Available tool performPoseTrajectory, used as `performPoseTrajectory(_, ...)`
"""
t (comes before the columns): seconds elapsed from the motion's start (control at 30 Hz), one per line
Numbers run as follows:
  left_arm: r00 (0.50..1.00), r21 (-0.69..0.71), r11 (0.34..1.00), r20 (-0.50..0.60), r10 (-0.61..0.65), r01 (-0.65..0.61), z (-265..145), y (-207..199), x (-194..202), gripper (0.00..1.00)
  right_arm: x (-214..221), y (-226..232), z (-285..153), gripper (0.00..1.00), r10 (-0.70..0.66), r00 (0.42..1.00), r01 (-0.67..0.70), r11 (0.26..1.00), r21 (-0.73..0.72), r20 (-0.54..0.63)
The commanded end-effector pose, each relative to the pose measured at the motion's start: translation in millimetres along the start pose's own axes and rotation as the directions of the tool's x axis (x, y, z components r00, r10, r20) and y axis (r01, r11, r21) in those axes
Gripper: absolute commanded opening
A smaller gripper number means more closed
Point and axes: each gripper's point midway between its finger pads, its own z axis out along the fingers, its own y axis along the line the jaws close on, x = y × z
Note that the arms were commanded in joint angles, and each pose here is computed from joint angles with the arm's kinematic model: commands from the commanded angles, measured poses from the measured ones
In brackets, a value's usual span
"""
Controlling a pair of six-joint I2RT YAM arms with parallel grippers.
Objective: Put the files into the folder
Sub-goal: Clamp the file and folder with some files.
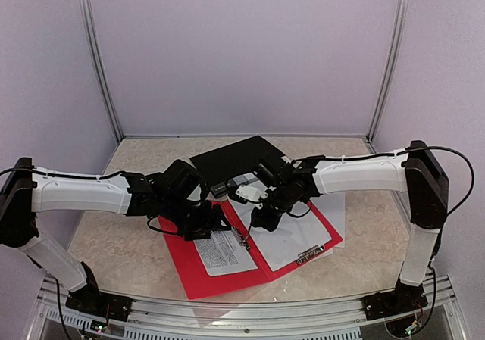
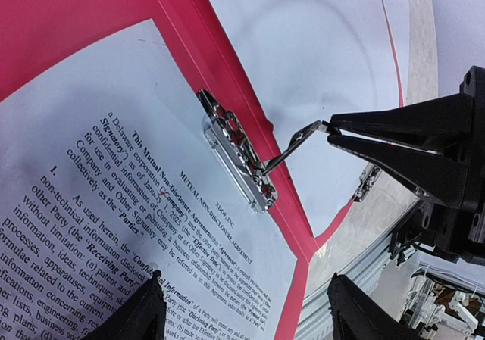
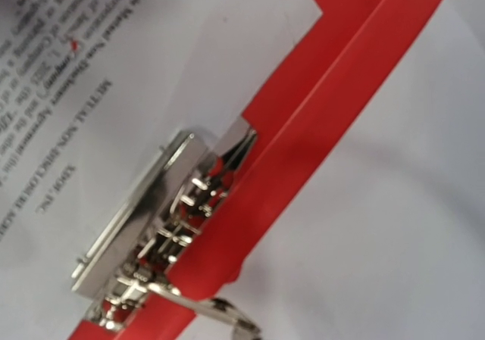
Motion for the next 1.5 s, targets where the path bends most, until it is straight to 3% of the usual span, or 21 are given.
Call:
performPoseTrajectory(0.0, 1.000, -0.007, 1.000, -0.013, 0.002, -0.003, -1.6, 5.3, 4.7, 0.71, 0.6, 3.6, 4.5, 0.06, -0.019, 0.999, 0.019, 1.000, -0.006, -0.026)
performPoseTrajectory(0.2, 1.000, -0.010, 1.000, -0.012, 0.001, -0.002, -1.7, 6.7, 4.6, 0.71, -2.0, 4.5, 5.2, 0.00, -0.026, 0.999, 0.026, 1.000, -0.012, -0.022)
performPoseTrajectory(1.13, 1.000, -0.043, 0.999, -0.016, 0.025, -0.026, -1.9, 18.1, 6.6, 0.71, -31.0, 18.8, 12.8, 0.00, -0.085, 0.995, 0.082, 0.995, -0.049, -0.060)
performPoseTrajectory(1.47, 0.993, -0.109, 0.987, 0.017, 0.121, -0.118, -2.4, 22.5, 7.6, 0.72, -42.0, 17.9, 11.7, 0.00, -0.075, 0.995, 0.072, 0.996, -0.049, -0.071)
